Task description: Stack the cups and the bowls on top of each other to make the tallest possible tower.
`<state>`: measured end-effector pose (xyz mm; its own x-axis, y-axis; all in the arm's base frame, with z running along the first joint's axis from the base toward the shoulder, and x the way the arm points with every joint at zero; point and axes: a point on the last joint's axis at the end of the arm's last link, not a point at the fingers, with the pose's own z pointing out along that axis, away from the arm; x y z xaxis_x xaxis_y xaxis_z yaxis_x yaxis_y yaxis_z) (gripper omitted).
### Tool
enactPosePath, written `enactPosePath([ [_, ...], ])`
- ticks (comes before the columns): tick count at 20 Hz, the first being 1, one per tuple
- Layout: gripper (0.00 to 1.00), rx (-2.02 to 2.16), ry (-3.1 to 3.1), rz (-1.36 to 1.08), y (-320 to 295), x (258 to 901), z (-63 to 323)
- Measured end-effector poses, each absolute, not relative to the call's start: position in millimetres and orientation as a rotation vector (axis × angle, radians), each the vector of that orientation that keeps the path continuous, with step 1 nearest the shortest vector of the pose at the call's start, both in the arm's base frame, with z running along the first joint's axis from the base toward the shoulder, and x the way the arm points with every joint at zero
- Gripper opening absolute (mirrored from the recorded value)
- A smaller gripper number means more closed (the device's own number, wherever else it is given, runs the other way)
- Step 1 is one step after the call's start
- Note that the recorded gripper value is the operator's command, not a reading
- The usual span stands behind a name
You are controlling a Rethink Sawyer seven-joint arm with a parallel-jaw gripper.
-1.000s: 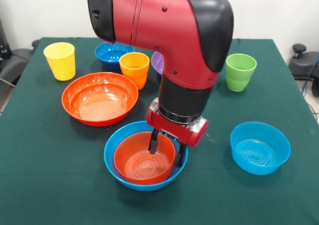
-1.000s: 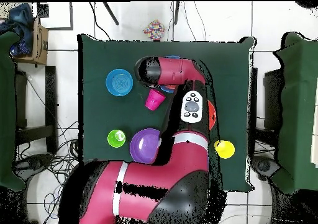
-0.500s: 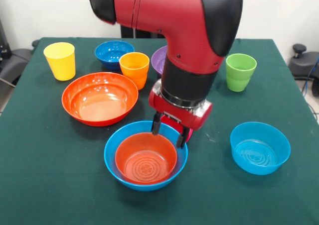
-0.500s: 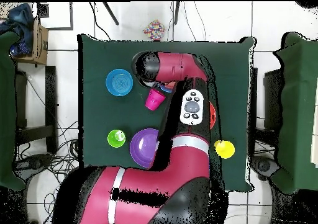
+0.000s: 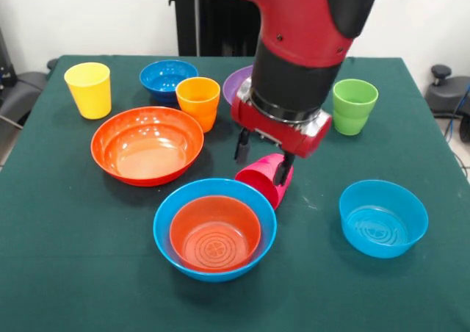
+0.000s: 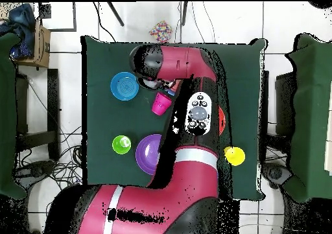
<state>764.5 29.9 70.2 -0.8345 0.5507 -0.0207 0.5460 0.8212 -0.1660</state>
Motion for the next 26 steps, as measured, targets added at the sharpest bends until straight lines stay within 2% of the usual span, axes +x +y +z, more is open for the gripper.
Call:
enactPosePath([
  [12,1.00,-0.848,-3.005,0.235,72,769,96],
  [26,1.00,-0.750,-3.037,0.283,117,759,96],
])
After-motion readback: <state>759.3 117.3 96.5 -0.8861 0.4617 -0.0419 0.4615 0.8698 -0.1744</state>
